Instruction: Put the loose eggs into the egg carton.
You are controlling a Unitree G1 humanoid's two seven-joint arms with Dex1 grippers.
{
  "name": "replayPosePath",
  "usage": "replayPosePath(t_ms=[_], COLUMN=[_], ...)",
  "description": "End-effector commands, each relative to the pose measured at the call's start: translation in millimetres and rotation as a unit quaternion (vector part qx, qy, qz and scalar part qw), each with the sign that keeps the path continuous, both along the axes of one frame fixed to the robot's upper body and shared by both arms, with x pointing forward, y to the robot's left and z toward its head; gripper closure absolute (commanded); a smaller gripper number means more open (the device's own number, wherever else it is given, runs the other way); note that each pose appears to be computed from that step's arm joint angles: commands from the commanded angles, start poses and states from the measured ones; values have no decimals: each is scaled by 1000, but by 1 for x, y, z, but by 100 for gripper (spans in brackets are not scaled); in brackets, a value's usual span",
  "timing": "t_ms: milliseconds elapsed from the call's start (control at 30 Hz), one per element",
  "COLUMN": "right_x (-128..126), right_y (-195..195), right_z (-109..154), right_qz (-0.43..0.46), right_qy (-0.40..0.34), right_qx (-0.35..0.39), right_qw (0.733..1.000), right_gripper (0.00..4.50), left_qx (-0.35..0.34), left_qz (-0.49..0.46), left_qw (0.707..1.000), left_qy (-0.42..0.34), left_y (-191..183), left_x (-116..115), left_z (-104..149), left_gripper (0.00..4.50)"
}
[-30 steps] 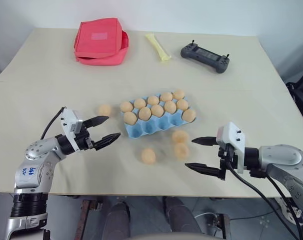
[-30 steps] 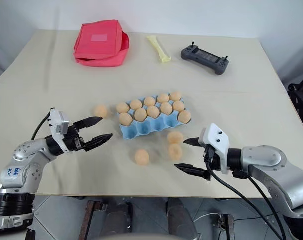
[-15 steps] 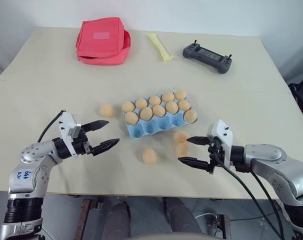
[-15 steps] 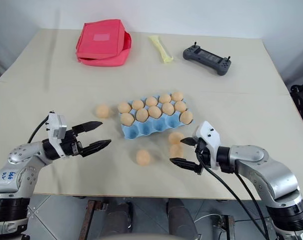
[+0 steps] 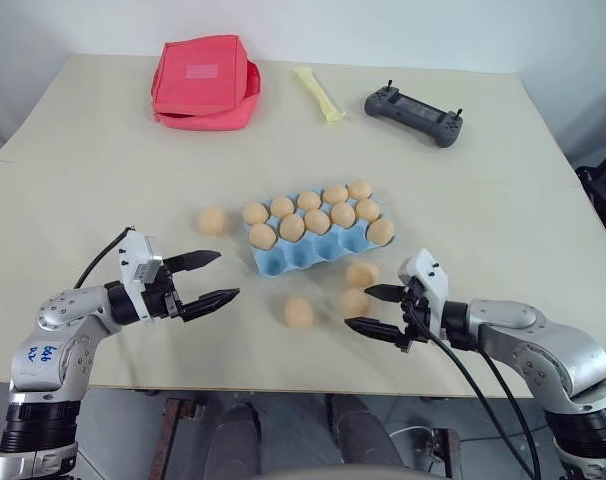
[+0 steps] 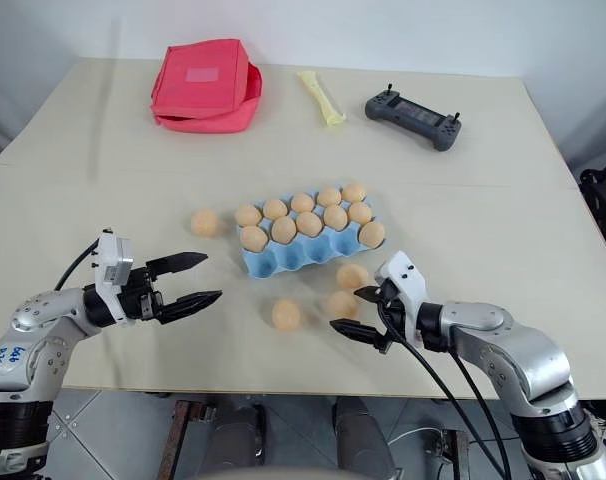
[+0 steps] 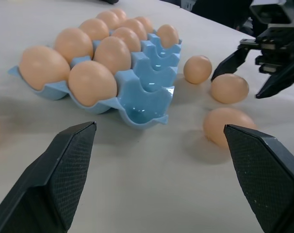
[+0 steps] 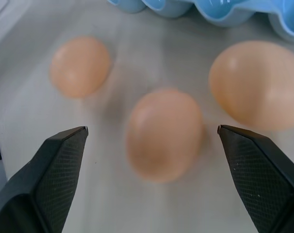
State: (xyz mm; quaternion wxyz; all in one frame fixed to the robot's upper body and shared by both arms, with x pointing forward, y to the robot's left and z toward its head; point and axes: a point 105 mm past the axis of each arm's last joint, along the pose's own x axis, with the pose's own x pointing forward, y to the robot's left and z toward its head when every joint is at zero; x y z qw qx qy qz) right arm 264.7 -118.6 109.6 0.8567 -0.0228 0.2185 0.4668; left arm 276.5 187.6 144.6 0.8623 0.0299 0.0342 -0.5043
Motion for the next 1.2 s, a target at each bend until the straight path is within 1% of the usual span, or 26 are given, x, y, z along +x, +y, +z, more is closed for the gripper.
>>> replayPosePath(t_ms=[33,133,233,400,467,500,600,833,900,967,1067,1200], right_x=[2,3,3,3,3,3,3,-7,-3,7,30,61], right_y=[3,4,6,8,8,7,5,-12,-16,-16,-12,-1], right_z=[2,-1,-3,-4,-2,-2,4,38,49,63,79,83], right_qz=[2,3,9,13,13,13,9,10,6,-1,-25,-49], right_qy=[-8,-3,1,0,-4,-6,-13,-41,-54,-82,-122,-145], right_qx=[-1,-6,-9,-13,-15,-16,-15,-13,-11,-6,11,22], right_qw=[1000,1000,1000,1000,1000,1000,1000,999,998,997,992,988], right_gripper=[0,0,60,238,290,306,321,323,323,323,323,323], left_qx=[-3,-3,-4,-6,-6,-6,-7,-10,-11,-12,-14,-17], left_qz=[-8,-6,-5,-3,-3,-3,-3,-5,-6,-7,-9,-8], left_qw=[1000,1000,1000,1000,1000,1000,1000,1000,1000,1000,1000,999], left_qy=[-19,-20,-22,-24,-24,-23,-24,-25,-25,-25,-27,-32], left_y=[-1,-1,-1,-1,-1,-1,-2,-3,-4,-4,-6,-8], left_x=[-3,-3,-2,-1,0,0,1,3,4,5,7,8], left_z=[9,10,10,10,10,10,10,10,10,10,10,10], left_gripper=[1,1,0,0,0,0,0,0,0,0,0,0])
